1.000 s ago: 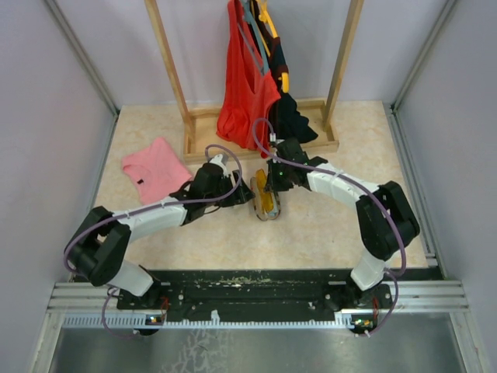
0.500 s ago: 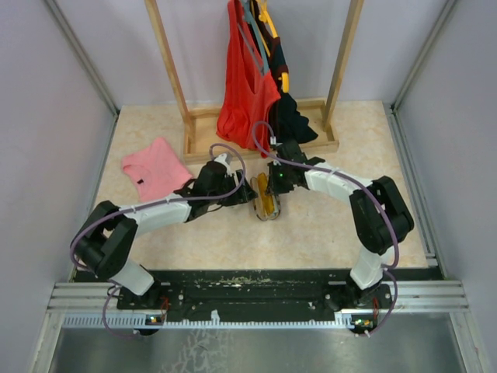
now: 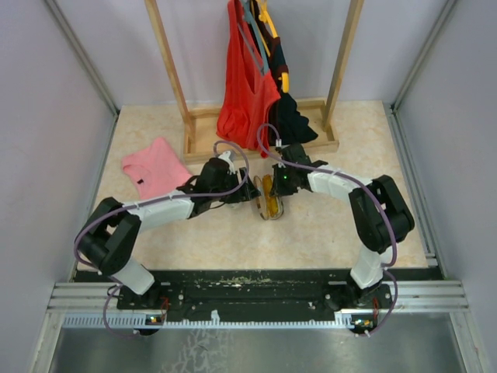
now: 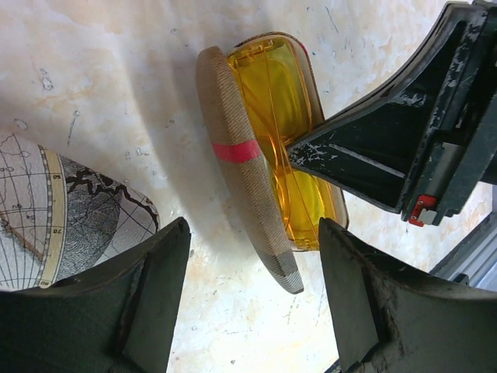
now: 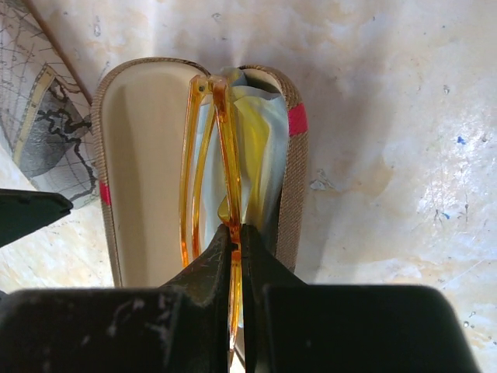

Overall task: Organize the sunglasses
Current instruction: Place the sunglasses in the sunglasses case.

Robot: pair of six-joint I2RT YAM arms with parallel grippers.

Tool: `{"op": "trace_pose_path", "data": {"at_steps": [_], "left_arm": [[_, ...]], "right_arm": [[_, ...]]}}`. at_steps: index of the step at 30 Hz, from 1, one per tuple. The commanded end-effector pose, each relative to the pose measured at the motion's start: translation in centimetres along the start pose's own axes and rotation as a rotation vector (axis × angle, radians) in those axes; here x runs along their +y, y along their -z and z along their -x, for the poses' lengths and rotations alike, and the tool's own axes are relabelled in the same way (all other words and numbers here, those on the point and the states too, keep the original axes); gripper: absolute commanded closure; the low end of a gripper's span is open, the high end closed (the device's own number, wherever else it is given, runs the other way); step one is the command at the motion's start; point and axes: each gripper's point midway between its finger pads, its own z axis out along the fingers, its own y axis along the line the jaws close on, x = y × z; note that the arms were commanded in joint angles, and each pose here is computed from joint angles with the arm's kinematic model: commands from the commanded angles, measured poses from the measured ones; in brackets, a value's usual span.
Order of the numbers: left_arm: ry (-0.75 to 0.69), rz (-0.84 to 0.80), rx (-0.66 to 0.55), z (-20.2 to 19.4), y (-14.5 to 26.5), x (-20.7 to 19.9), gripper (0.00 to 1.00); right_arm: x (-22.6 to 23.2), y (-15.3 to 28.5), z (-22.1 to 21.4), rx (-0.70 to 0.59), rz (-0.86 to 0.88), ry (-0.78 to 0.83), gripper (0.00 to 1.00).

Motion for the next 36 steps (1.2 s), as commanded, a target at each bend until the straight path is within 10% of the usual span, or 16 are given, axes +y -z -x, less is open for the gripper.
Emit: {"op": "trace_pose_path", "data": {"at_steps": [1, 36], "left_arm": [[-0.016, -0.015, 0.001, 0.8, -0.5, -0.5, 0.27], [-0.015, -0.098, 0.09, 0.1, -3.2, -3.2, 0.29]], "right_arm": [[-0.3, -0.1, 1.2, -0.054, 0.03, -0.02, 1.0], [-2.1, 3.3, 1.7, -0.16, 0.032, -0.055, 0.76]]}}
